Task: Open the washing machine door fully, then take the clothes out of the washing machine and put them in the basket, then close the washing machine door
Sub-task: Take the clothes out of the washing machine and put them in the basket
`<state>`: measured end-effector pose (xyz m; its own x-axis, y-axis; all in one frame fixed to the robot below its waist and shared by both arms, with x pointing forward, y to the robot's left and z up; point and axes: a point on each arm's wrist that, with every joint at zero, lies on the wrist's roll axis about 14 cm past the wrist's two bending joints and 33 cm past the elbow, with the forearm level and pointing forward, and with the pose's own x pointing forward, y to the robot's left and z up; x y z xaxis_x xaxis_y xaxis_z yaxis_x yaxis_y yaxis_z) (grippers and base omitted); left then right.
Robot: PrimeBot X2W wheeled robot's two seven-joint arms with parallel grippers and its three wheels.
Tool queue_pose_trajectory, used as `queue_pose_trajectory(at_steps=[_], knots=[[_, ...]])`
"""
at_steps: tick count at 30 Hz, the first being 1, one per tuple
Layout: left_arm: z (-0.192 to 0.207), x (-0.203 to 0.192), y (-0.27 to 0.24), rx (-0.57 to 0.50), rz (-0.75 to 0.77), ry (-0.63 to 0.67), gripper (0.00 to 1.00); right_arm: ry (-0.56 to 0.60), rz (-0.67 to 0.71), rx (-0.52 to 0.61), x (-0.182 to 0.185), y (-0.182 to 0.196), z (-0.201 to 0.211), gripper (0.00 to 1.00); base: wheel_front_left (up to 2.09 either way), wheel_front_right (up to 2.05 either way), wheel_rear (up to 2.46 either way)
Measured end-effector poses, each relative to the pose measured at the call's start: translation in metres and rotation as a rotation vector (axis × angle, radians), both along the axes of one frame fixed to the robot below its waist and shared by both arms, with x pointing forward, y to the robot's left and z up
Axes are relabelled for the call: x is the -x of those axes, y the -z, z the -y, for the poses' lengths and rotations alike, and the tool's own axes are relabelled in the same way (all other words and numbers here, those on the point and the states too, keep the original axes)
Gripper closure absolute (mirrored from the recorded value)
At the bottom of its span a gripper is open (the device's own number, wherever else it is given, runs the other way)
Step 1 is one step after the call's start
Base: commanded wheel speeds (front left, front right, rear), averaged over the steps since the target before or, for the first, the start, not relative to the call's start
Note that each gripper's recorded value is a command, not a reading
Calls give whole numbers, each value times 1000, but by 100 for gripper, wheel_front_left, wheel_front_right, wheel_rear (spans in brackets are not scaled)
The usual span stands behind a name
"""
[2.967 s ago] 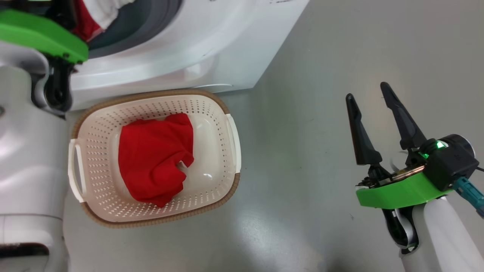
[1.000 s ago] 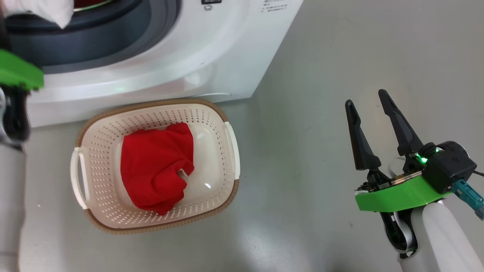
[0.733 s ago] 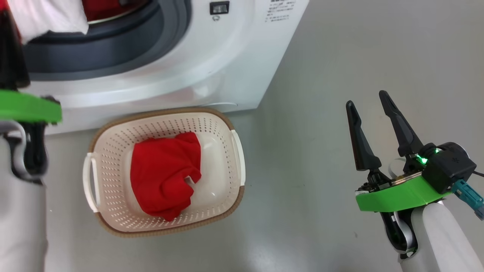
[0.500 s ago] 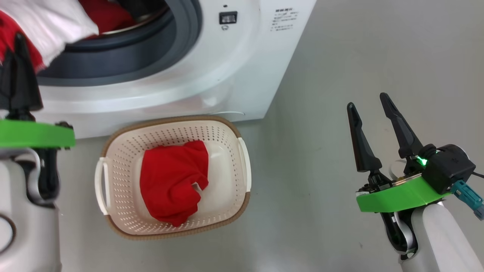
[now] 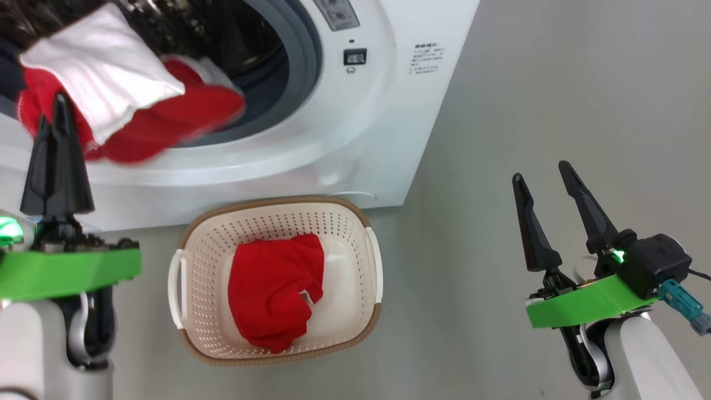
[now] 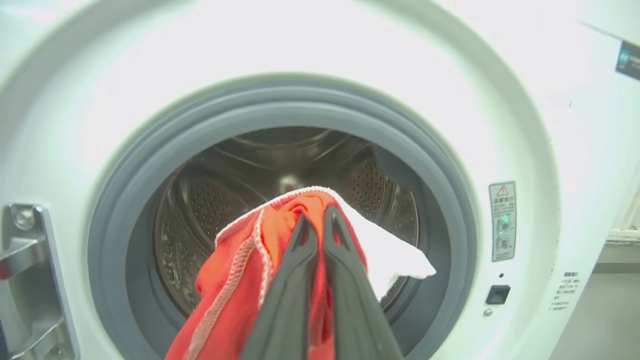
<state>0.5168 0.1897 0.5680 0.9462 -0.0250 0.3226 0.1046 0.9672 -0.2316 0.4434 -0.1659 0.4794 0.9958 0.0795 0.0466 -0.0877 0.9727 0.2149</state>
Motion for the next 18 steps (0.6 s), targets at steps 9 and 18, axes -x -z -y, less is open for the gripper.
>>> queue_pose_trajectory(at_steps=[9, 18], knots=[[6, 35, -53, -15, 156, 14, 100, -20, 28, -8, 4, -12, -8, 0, 0, 0, 0], [17, 41, -25, -7, 80, 40, 100, -27, 16, -10, 2, -7, -10, 0, 0, 0, 0]])
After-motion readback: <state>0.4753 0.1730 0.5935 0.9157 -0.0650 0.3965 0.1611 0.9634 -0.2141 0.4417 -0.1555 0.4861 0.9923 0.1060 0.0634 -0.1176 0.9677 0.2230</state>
